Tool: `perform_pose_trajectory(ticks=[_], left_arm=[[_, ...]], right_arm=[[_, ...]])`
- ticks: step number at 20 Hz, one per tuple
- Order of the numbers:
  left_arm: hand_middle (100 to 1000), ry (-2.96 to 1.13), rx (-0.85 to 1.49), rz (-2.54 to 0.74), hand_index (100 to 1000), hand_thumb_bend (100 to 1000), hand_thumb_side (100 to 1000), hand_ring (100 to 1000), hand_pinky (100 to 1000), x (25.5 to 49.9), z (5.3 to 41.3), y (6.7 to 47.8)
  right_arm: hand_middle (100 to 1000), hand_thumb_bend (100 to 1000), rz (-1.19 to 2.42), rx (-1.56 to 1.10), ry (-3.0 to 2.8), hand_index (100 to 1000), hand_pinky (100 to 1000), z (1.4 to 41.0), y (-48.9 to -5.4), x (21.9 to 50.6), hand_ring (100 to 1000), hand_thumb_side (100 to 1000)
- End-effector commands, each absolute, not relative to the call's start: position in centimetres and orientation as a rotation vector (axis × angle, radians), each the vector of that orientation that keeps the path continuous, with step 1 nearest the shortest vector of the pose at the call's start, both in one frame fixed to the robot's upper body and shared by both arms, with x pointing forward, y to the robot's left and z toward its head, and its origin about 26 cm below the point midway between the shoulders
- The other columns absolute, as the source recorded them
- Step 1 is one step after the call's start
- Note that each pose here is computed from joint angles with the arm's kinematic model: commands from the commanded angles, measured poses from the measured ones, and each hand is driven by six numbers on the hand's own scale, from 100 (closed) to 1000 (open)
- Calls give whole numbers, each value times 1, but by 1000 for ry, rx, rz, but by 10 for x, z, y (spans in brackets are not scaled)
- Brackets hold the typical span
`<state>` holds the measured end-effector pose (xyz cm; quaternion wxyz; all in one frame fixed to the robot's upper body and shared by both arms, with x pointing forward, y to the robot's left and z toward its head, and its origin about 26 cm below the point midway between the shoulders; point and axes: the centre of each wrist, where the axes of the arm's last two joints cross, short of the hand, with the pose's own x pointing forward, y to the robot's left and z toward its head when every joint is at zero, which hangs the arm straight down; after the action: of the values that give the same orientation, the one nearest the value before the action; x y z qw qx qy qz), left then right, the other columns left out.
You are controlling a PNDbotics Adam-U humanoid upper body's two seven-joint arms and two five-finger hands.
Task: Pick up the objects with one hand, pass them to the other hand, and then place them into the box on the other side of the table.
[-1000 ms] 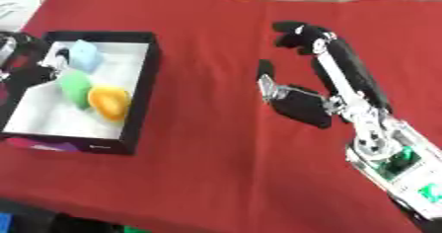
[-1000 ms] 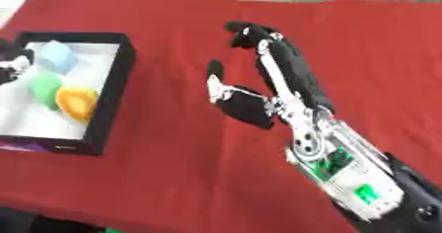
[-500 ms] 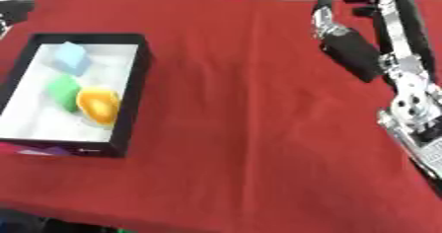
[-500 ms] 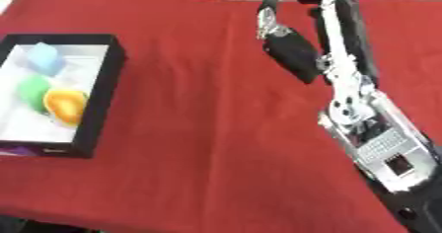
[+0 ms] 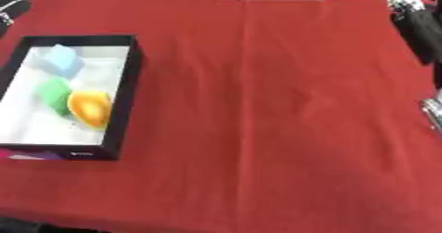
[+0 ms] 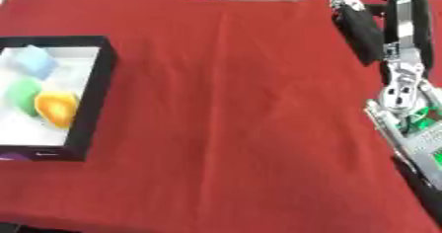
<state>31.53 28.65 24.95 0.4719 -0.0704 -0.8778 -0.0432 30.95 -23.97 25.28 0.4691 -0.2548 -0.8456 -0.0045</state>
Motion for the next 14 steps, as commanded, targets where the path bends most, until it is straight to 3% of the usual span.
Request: perform_pose_trajectory(ticks=[1, 6, 10, 14], left_arm=[[742, -2185, -179, -105, 775, 181, 866, 778, 909, 313, 259, 286], [767, -2199, -207, -91, 801, 182, 862, 786, 908, 314, 257, 280], [737, -2204, -198, -81, 766, 173, 860, 782, 904, 317, 252, 276], [740, -2188, -181, -66, 773, 180, 869, 777, 897, 320, 244, 274]], right_arm=[[745, 100, -125, -637, -2090, 868, 773, 262, -256, 304, 821, 629], [776, 100, -178, -607, -2051, 881, 771, 253, -268, 303, 837, 627], [714, 100, -201, -598, -2038, 841, 761, 245, -272, 301, 794, 640], [731, 100, -240, -605, -2016, 853, 763, 237, -275, 300, 807, 662]])
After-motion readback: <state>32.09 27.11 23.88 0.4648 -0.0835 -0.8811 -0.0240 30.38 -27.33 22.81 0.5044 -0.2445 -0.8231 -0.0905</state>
